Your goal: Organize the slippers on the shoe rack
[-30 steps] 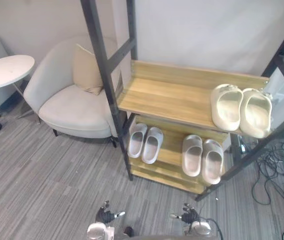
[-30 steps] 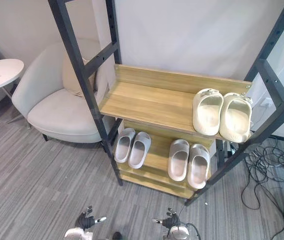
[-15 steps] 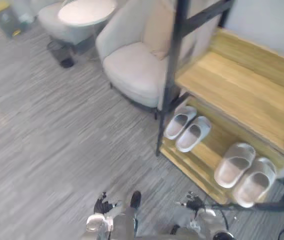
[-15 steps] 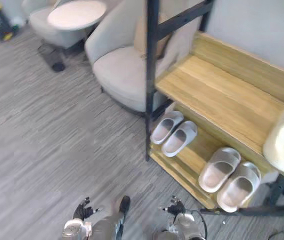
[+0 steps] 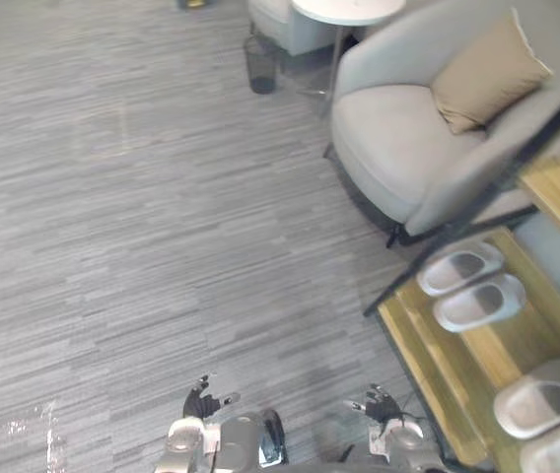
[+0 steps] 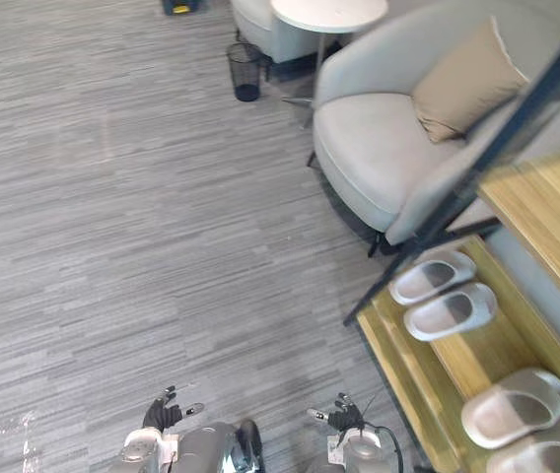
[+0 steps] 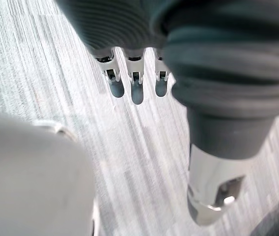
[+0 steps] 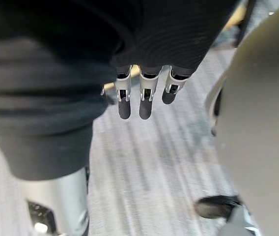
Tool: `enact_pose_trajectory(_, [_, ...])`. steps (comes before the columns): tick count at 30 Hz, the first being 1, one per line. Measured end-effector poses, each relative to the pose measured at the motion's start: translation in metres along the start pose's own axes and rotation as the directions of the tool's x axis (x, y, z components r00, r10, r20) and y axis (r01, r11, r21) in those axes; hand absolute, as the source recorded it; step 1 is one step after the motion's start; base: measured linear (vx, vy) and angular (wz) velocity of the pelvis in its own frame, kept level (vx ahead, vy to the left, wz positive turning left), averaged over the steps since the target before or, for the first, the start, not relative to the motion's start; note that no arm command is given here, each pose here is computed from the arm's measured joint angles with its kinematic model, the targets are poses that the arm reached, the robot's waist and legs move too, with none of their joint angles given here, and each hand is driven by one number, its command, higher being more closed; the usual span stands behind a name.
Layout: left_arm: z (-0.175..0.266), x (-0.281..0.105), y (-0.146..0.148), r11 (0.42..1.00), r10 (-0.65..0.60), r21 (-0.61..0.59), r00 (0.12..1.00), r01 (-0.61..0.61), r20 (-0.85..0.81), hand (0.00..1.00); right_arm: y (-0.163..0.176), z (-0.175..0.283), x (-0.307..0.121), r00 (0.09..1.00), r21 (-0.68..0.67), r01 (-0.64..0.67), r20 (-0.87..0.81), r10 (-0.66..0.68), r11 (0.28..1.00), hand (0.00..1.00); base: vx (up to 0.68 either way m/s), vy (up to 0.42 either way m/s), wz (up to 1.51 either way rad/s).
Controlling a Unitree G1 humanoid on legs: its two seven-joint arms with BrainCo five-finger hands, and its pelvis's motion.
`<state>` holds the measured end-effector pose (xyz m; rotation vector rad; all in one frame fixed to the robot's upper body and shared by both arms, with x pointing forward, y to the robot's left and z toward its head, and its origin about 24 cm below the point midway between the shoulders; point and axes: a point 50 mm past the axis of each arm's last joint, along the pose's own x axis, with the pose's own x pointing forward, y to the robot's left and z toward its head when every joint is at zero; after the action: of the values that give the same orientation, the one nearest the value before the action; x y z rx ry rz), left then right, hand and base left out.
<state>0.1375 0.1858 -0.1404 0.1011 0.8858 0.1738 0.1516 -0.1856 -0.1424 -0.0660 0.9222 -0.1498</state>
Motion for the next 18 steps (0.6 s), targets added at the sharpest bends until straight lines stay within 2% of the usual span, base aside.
enact_pose_trajectory(6, [-0.004,-0.001,-0.001,1.0,-0.007,0.019,1.0,0.007,-0.016,0.0,0.0,0.004,0.001,1.0,0.005,0.006,0.011,-0.006,1.0,0.0,0.21,-0.022,0.69])
enact_pose_trajectory(10, [-0.006,-0.001,0.002,1.0,0.002,0.014,1.0,-0.002,-0.022,0.0,0.002,0.0,0.0,1.0,0.014,0.004,-0.004,-0.004,1.0,0.0,0.3,-0.186,0.64])
enact_pose_trajectory(13, [-0.011,-0.004,-0.007,1.0,-0.015,-0.01,0.999,0.014,-0.035,0.0,-0.001,0.008,0.002,1.0,0.006,0.011,0.019,-0.011,1.0,0.0,0.34,-0.197,0.22])
enact_pose_trajectory(18, [0.007,0.0,-0.005,0.999,-0.007,-0.039,1.0,0.008,0.027,0.0,0.004,0.006,0.001,1.0,-0.009,-0.001,0.016,0.001,1.0,0.0,0.39,-0.157,0.1])
